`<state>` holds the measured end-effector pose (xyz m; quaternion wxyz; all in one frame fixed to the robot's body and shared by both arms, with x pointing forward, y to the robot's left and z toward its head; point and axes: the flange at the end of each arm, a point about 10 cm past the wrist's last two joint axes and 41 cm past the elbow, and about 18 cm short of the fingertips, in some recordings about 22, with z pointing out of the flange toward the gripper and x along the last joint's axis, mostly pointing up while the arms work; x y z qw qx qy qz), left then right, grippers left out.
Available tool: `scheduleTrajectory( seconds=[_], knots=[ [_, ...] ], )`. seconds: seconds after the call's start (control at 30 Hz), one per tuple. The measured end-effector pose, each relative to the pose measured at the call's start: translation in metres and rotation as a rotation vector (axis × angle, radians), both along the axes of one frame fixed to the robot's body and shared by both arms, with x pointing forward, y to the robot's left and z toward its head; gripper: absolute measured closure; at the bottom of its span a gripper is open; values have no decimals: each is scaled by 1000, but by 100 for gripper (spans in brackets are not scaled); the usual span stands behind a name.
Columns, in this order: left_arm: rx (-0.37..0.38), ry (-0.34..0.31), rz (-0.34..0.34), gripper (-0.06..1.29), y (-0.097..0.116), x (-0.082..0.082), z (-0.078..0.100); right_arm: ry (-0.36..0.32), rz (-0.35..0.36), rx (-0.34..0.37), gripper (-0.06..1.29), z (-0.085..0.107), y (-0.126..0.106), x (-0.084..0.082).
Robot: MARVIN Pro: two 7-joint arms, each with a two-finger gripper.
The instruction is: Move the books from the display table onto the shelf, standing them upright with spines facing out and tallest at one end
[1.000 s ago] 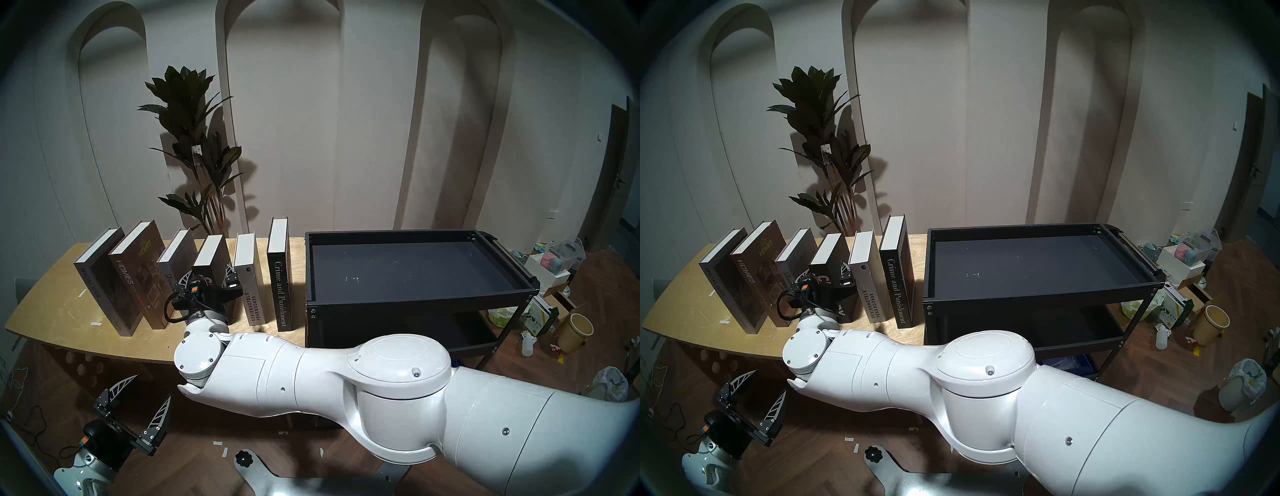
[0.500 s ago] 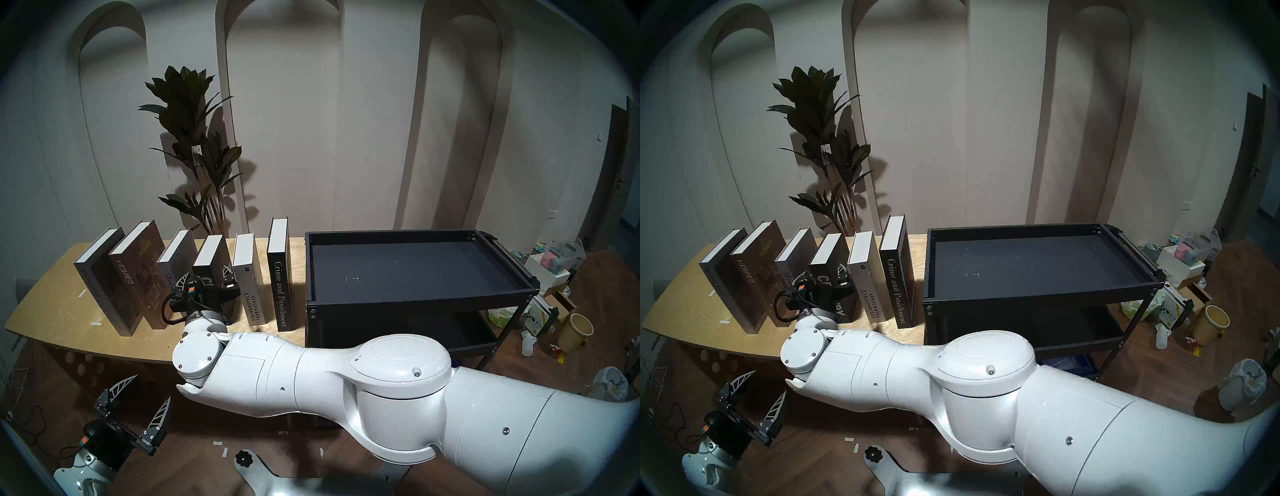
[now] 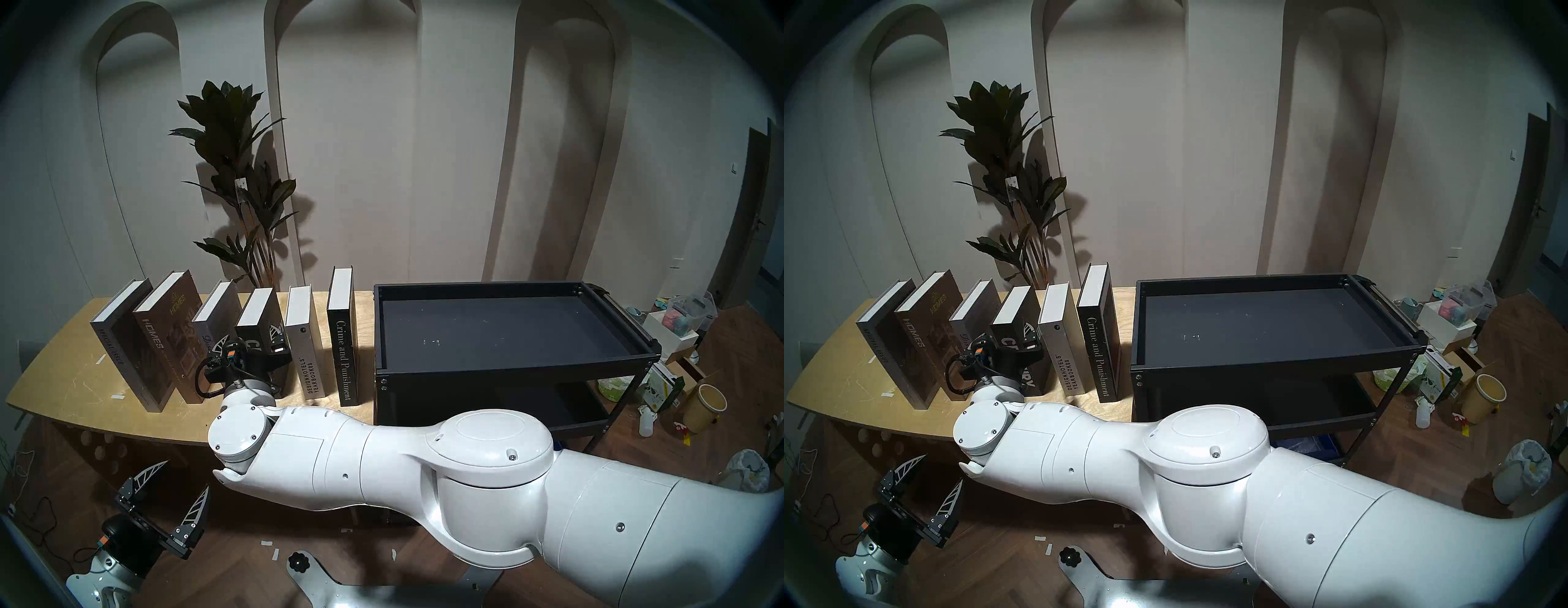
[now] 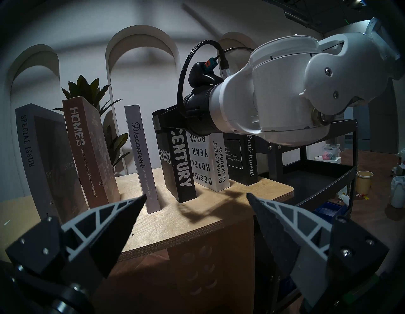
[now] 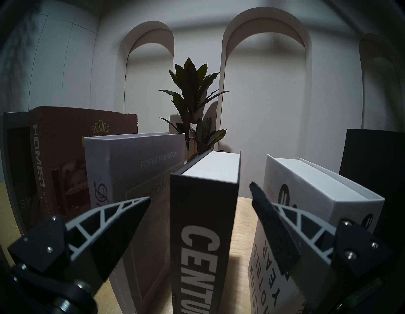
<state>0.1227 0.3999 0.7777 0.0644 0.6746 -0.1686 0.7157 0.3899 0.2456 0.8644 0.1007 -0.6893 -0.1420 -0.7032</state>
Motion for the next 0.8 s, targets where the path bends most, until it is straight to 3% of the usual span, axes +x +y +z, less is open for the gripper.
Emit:
scheduleTrajectory(
  seconds=[0.8],
  knots=[
    [-1, 2, 3, -2, 1, 0, -1, 14, -23, -11, 0, 4, -2, 6]
  ],
)
